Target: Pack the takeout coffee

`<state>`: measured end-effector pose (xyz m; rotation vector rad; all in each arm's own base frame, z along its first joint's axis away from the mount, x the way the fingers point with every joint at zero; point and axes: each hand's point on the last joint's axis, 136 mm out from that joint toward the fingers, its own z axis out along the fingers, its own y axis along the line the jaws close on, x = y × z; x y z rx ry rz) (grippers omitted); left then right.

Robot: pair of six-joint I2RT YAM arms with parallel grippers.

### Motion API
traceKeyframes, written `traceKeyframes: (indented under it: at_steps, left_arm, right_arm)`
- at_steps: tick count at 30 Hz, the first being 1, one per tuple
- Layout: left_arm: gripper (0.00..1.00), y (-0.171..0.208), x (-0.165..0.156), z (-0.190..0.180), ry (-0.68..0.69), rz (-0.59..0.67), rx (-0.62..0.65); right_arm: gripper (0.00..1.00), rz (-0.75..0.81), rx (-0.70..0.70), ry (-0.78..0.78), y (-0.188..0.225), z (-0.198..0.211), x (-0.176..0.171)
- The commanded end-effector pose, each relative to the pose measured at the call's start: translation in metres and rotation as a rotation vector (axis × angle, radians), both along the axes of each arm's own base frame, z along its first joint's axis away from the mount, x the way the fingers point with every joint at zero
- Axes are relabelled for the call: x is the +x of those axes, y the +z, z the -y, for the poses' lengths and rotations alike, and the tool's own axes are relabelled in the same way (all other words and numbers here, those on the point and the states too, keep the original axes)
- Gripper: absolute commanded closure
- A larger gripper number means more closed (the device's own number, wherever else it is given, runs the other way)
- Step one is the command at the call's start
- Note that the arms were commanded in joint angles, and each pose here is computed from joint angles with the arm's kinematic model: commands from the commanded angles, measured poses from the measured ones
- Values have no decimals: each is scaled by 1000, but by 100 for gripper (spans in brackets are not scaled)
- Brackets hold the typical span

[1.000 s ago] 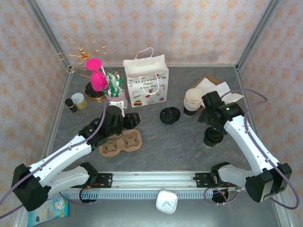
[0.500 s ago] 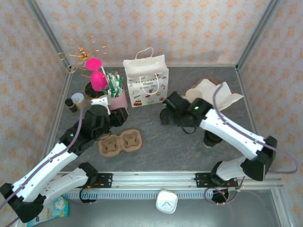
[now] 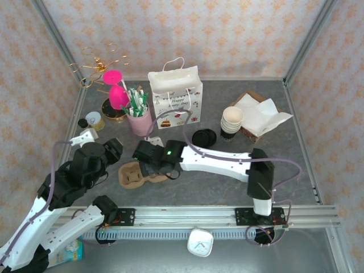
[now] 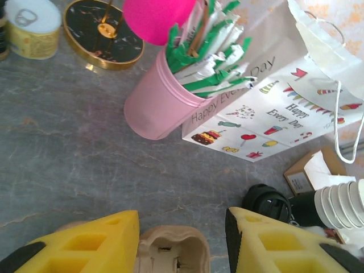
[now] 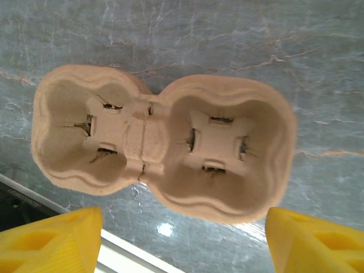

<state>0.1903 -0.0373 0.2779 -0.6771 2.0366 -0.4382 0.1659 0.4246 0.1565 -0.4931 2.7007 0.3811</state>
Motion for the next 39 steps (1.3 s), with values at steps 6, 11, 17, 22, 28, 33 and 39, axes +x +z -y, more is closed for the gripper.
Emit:
traceKeyframes:
  at_steps: [6, 11, 17, 22, 28, 33, 39]
  left_arm:
    - [54, -22, -18, -30, 144, -17, -28]
    - [54, -22, -20, -34, 161, -2, -32]
    - [54, -20, -22, -38, 174, 17, -35]
    - [52, -19, -22, -40, 177, 20, -27]
    - [51, -20, -20, -37, 167, 20, -30]
    - [52, -22, -18, -34, 158, 16, -32]
    - [51, -22, -17, -32, 150, 19, -38]
  right_arm:
    - [35, 21, -19, -33, -28, -35, 9]
    - [34, 20, -60, -44, -48, -39, 11]
    - [33, 5, -53, -24, -62, -55, 9]
    - [37, 9, -91, -23, -74, -55, 11]
    - [41, 10, -103, -24, -76, -55, 11]
    - [43, 21, -131, -42, -75, -48, 13]
    - [45, 22, -128, -43, -73, -50, 14]
